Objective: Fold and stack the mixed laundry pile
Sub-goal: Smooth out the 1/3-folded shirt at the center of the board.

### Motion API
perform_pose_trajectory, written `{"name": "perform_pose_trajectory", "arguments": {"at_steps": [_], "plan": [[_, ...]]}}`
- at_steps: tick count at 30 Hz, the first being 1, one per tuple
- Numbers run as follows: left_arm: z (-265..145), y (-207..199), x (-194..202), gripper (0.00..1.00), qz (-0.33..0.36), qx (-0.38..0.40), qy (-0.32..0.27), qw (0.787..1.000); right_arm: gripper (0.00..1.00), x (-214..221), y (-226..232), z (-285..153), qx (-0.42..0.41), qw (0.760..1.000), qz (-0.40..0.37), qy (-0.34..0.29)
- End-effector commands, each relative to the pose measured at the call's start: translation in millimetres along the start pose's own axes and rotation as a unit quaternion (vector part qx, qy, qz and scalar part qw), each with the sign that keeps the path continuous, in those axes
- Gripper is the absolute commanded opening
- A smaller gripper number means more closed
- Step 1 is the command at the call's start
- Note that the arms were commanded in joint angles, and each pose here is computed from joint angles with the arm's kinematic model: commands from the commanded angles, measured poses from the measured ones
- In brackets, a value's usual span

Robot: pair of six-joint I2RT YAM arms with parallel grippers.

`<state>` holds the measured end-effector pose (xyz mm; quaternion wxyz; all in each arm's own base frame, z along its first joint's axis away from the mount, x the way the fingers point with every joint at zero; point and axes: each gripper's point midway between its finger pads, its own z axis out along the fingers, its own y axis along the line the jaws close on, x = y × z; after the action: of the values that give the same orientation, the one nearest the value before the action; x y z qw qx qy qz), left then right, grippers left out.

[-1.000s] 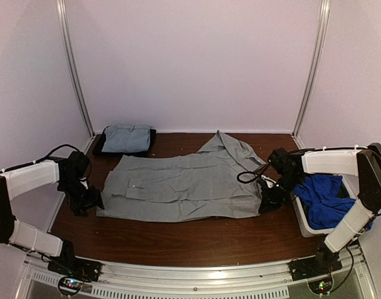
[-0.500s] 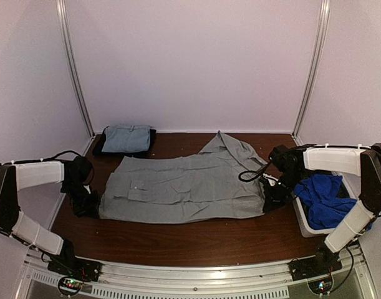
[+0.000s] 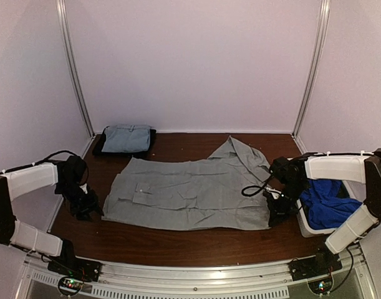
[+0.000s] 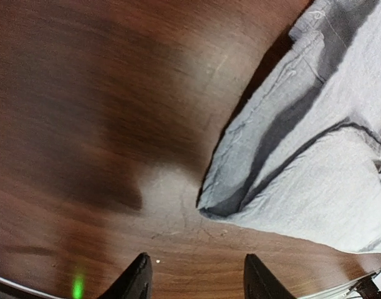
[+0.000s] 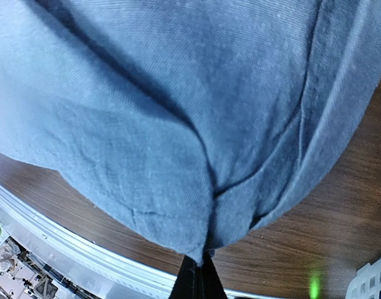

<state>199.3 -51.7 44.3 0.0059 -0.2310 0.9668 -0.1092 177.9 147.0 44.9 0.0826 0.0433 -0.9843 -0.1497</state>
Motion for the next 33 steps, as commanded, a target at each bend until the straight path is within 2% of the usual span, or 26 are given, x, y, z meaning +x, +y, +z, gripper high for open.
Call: {"name": "perform_pose_trajectory", "arguments": {"at_steps": [1, 5, 12, 15, 17, 25, 28, 33], "plan": [[5.9, -28.0, -14.1, 0.52, 0.038, 0.076, -0.020, 0.996, 0.00, 3.9, -3.1, 4.6, 0.005, 1.000, 0.026, 0.005], [18.5, -30.7, -21.9, 0.49, 0.051, 0.072, -0.011, 0.996, 0.00, 0.7, -2.2, 6.4, 0.004, 0.999, 0.032, 0.005], [40.6, -26.1, -19.2, 0.36, 0.069, 0.039, 0.025, 0.997, 0.00, -2.4, -6.0, 9.5, 0.011, 0.999, 0.037, 0.009], [46.5, -19.7, -12.4, 0.18, 0.067, 0.022, 0.041, 0.997, 0.00, -4.8, -8.0, 8.6, 0.016, 0.999, 0.039, 0.006], [45.9, -14.3, -10.1, 0.00, 0.062, 0.009, 0.045, 0.997, 0.00, -7.0, -9.1, 7.2, 0.019, 0.999, 0.041, 0.003], [-21.2, 9.8, -37.8, 0.00, 0.009, -0.046, -0.027, 0.999, 0.00, -1.0, -13.3, -6.2, 0.028, 0.999, 0.046, 0.001], [-23.9, 14.4, -33.0, 0.00, 0.011, -0.053, -0.015, 0.998, 0.00, 11.3, -11.5, 3.2, 0.010, 0.998, 0.050, 0.023], [0.5, 15.1, -8.0, 0.00, 0.005, -0.026, 0.036, 0.999, 0.00, 27.0, 0.4, 21.1, -0.012, 0.998, 0.038, 0.055]]}}
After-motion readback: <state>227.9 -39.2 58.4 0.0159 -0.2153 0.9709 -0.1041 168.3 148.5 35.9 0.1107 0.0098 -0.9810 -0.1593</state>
